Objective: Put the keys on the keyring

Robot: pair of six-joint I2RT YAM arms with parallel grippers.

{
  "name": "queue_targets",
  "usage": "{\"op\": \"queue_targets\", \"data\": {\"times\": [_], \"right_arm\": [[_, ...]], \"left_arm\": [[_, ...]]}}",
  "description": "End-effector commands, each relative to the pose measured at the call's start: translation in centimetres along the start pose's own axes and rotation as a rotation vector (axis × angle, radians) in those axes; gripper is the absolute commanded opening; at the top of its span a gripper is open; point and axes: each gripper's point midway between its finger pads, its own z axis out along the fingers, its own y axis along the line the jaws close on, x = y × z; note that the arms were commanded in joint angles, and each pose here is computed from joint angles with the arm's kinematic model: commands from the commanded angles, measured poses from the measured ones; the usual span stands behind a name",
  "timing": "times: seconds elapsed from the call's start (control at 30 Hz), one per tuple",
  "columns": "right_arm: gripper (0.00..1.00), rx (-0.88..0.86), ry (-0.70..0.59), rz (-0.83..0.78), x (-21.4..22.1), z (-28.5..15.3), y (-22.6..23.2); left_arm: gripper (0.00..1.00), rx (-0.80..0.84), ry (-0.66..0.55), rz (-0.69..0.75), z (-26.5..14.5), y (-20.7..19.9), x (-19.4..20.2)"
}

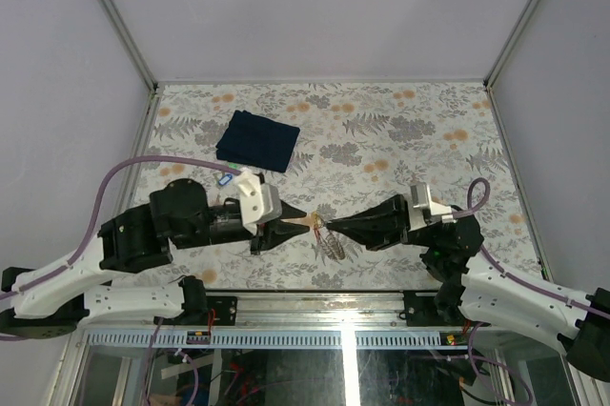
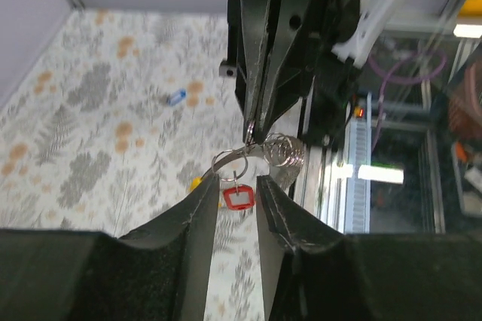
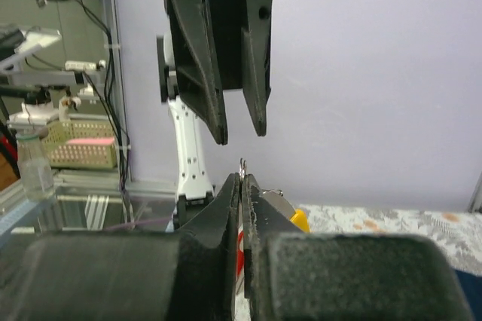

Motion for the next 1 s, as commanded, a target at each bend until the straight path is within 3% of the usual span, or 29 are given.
{"op": "queue_targets", "data": {"times": [0.0,0.17,0.57,0.97], "right_arm": [[0.00,-0.041,-0.267,-0.056,-8.1,1.4,1.1],[0.00,-0.108,-0.359,-0.060,-10.5,1.7,2.2],[0.00,-0.141,-0.355,-0.104,-11.5,2.5,2.5],[0.00,-0.162,-0.313,-0.103,-10.6,2.6,2.8]], "left_arm": [[0.29,0.017,-0.405,0.002,-0.6,-0.4,-7.5],[0.33,0.077,-0.485,0.015,-0.3,-1.5,-8.4],[0.32,0.156,-0.502,0.018,0.8,-2.7,-8.6],[0.22,0.154,-0.506,0.026,1.1,-2.7,-9.0]]}}
